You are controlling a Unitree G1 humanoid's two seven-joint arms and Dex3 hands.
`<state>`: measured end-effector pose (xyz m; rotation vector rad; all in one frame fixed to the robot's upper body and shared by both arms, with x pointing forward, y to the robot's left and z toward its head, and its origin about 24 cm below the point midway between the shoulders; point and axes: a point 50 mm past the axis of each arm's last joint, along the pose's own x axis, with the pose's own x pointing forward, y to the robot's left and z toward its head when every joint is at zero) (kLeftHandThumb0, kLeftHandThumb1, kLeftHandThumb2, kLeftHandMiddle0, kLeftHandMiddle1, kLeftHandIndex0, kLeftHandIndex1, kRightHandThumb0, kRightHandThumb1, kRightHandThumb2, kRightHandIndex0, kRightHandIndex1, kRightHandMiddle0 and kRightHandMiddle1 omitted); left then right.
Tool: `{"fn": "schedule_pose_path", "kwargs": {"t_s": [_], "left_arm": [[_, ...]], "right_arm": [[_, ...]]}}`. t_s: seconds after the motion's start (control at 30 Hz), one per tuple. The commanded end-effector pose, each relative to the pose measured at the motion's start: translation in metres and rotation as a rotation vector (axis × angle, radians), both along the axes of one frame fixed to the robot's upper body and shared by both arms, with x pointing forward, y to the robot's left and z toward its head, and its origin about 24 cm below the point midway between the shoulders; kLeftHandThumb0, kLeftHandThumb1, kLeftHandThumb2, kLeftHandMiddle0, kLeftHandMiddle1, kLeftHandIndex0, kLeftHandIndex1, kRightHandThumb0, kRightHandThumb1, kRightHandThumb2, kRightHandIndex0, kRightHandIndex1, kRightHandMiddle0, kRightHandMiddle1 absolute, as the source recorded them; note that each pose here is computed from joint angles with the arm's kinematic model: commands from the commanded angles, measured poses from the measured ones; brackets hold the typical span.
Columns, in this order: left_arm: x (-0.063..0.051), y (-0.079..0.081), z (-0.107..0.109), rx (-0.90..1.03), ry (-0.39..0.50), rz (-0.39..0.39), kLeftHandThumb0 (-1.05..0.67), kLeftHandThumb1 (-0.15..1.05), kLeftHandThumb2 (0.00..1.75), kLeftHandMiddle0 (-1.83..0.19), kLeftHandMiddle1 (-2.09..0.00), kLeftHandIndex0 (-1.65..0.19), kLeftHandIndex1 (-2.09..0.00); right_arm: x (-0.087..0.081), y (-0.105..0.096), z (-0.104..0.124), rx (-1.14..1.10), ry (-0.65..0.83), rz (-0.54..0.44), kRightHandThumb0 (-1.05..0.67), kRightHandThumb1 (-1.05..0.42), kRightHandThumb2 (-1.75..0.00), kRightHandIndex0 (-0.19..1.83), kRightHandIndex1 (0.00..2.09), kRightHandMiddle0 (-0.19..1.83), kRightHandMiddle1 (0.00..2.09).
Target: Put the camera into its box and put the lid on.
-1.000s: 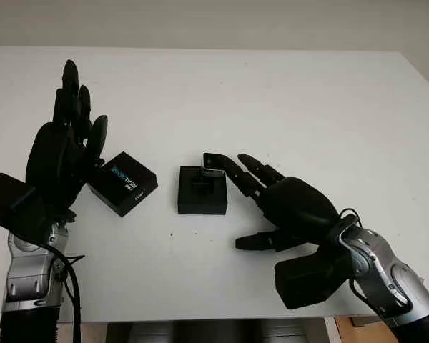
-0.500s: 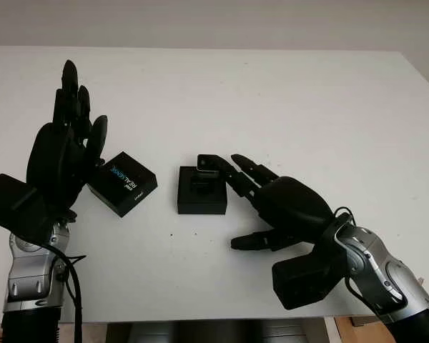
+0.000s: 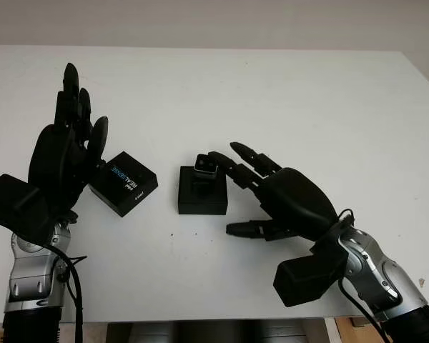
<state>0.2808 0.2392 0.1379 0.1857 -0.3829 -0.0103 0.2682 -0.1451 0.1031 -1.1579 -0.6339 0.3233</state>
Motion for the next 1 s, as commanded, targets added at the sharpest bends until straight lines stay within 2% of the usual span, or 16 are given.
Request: {"fn": "schedule_pose_path", "kwargs": {"t_s": [0.0,0.07,0.13,0.17,0.4,0.53,0.7,0.97], "left_arm": [[0.001,-0.001,0.004,0.009,-0.025,-0.005,-0.75,1.05,0.48,0.19,0.0,0.19,0.0],[0.001,-0.001,0.003,0.009,-0.027,-0.007,-0.75,1.05,0.48,0.19,0.0,0.19,0.0],[0.001,-0.002,0.004,0.014,-0.023,-0.003,-0.76,1.05,0.48,0.19,-0.01,0.19,0.0],[0.001,-0.002,0.004,0.016,-0.022,-0.002,-0.76,1.05,0.48,0.19,-0.01,0.19,0.0],[0.002,-0.002,0.003,0.02,-0.018,-0.002,-0.76,1.05,0.49,0.19,0.0,0.19,0.0],[0.003,-0.003,0.003,0.027,-0.012,0.007,-0.77,1.05,0.49,0.19,-0.01,0.19,0.0],[0.004,-0.004,0.003,0.024,-0.014,-0.003,-0.78,1.05,0.49,0.19,0.0,0.19,0.0],[0.004,-0.005,0.003,0.022,-0.014,0.0,-0.78,1.05,0.5,0.19,0.0,0.19,0.0]], "right_arm": [[0.002,-0.002,0.003,0.04,-0.042,-0.011,-0.73,-1.05,-0.43,0.29,0.21,0.28,0.27],[0.003,-0.003,0.003,0.072,-0.064,-0.011,-0.72,-1.05,-0.41,0.31,0.23,0.1,0.69],[0.004,-0.004,0.003,0.1,-0.072,-0.01,-0.72,-1.05,-0.39,0.3,0.25,-0.01,0.91],[0.004,-0.004,0.003,0.107,-0.073,-0.01,-0.72,-1.05,-0.39,0.3,0.26,-0.02,0.95],[0.006,-0.005,0.006,0.2,-0.067,-0.025,-0.73,-1.05,-0.34,0.29,0.3,-0.04,1.0],[0.009,-0.004,0.01,0.375,-0.011,-0.069,-0.73,-1.05,-0.19,0.27,0.33,-0.04,1.01],[0.02,0.008,0.02,0.565,0.094,-0.118,-0.72,-0.94,-0.04,0.19,0.33,-0.1,0.93],[0.035,0.029,0.022,0.607,0.139,-0.169,-0.77,-0.89,-0.05,0.13,0.33,-0.11,0.88]]}}
